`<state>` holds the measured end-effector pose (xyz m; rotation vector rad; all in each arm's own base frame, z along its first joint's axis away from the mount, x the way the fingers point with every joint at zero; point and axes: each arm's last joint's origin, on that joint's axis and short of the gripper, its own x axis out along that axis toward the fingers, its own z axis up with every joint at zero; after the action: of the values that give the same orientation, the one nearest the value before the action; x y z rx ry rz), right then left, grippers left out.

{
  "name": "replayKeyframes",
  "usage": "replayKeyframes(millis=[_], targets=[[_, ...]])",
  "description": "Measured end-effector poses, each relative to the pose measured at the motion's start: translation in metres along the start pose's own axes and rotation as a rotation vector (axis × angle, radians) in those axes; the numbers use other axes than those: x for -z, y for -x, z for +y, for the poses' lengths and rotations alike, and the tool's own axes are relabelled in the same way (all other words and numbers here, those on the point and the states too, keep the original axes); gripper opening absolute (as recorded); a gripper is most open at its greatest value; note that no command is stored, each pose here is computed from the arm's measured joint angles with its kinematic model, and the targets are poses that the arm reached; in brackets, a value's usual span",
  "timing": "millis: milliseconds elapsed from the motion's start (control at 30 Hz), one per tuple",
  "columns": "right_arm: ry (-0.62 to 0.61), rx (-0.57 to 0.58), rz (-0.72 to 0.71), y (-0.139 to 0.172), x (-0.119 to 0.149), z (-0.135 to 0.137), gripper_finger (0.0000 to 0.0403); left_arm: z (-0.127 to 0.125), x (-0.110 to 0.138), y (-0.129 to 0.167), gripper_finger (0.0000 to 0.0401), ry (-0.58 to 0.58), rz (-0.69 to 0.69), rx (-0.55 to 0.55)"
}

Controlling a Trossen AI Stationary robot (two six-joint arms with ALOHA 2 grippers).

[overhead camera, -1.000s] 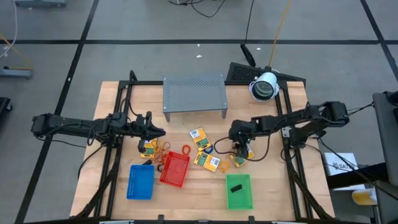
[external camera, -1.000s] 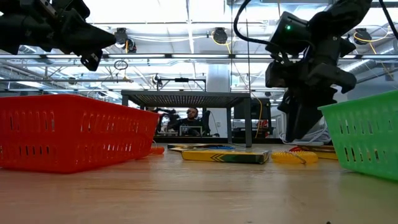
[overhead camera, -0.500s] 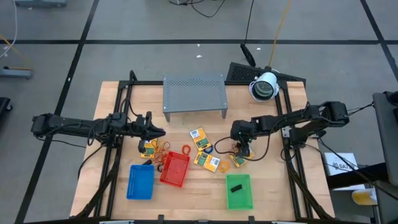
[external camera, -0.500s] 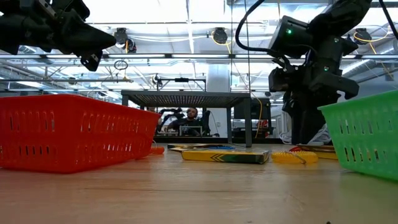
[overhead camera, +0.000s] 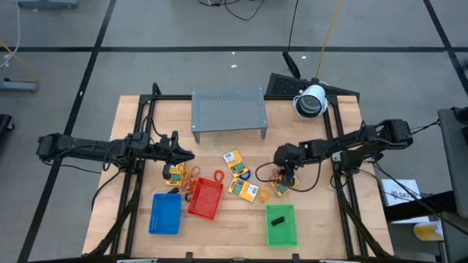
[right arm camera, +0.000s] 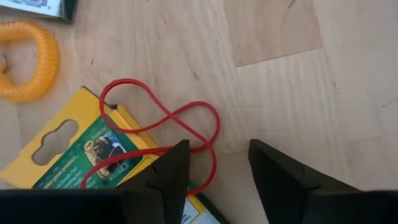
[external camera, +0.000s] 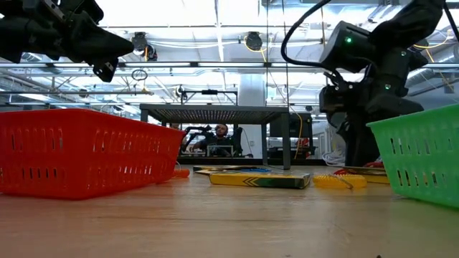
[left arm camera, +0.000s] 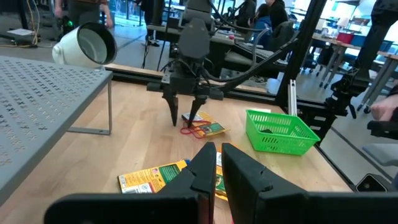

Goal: Pick & Place Office Desk Supplies
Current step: Put the right red rubber band into the green basket

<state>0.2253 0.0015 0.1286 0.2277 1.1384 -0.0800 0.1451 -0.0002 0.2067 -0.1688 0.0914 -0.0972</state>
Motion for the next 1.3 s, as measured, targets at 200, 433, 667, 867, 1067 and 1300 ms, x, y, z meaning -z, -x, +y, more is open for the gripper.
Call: replayKeyframes(millis=[200,433,667,867,1067,1300], targets=[[0.013,-0.008,-0.033,-0.001,-0.002,0.005,0.0057,0.000,0.000,0.000,0.0033,0.000,0.000,0.000],[0.011,-0.040,-0.073,-0.002,-0.004,0.012,0.0004,0.000,0.000,0.000,0.0033,0.001,0.000,0.000],[-0.005,-0.117,-0.203,0.013,-0.014,0.021,0.0001,0.000,0.000,0.000,0.0033,0.001,-0.001,-0.001],[0.062,-0.351,-0.454,0.057,-0.028,0.033,0.0001,0.000,0.000,0.000,0.0033,0.001,-0.001,-0.001],[0.190,-0.602,-0.570,0.101,-0.021,0.047,0.0000,0.000,0.000,0.000,0.0033,0.024,-0.005,-0.007],[0.243,-0.794,-0.630,0.127,-0.010,0.073,0.0000,0.001,-0.001,0.000,0.0033,0.053,-0.013,-0.039]])
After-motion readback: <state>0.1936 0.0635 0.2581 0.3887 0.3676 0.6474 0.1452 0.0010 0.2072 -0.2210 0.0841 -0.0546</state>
